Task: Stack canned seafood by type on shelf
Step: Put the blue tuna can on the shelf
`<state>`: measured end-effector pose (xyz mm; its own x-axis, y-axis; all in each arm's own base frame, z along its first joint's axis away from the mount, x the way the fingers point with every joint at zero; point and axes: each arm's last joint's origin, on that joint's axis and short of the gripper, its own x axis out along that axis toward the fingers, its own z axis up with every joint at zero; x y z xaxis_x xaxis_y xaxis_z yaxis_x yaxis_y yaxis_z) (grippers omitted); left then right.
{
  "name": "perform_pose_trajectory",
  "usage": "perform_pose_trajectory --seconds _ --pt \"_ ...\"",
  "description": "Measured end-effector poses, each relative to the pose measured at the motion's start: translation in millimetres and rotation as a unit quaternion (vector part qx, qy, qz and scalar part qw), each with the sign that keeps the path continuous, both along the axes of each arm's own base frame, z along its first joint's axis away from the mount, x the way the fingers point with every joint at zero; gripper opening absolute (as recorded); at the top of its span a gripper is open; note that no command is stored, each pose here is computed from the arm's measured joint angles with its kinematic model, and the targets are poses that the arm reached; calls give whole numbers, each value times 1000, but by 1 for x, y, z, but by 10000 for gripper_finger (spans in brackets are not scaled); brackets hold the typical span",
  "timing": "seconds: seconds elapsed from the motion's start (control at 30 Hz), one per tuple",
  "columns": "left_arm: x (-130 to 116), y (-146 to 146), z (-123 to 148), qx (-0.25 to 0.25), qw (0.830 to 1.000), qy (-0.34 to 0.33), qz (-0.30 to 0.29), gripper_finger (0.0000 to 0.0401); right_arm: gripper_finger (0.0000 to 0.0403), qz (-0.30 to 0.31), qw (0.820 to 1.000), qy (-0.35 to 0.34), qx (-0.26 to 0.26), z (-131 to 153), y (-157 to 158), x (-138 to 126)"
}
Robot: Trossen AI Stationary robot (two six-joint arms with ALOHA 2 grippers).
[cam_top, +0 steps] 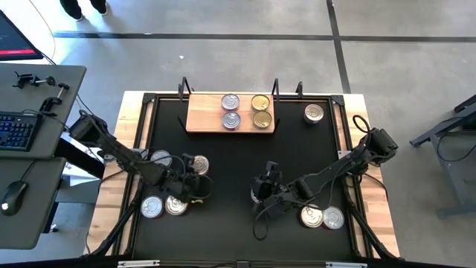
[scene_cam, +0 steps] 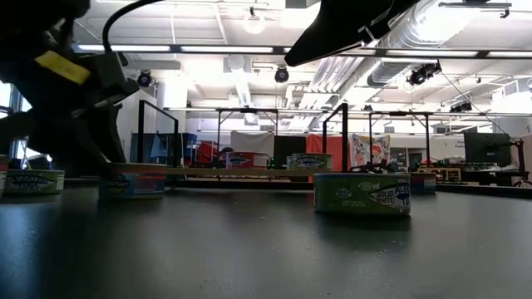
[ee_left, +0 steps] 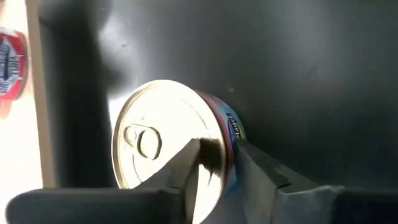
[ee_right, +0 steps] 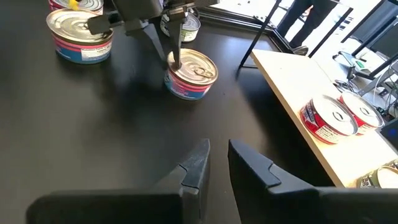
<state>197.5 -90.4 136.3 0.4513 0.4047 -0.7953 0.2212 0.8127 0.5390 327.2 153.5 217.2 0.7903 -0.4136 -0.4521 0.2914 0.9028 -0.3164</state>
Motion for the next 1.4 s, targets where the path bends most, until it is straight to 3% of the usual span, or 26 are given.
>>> perform_pose_trajectory --seconds 0.23,0.53,0.9,1.07,1.4 --pt "2 5 1 14 1000 -1 6 6 48 0 1000 0 0 0 0 0" --pt "12 -1 20 15 1000 12 6 1 48 0 1000 1 -1 0 0 0" --pt "19 -3 40 85 994 -47 40 0 48 0 1000 4 -3 0 0 0" --pt "27 19 44 121 987 -58 94 0 48 0 1000 4 -3 0 0 0" --pt "59 92 70 101 982 -18 162 0 48 -2 1000 1 2 0 0 0"
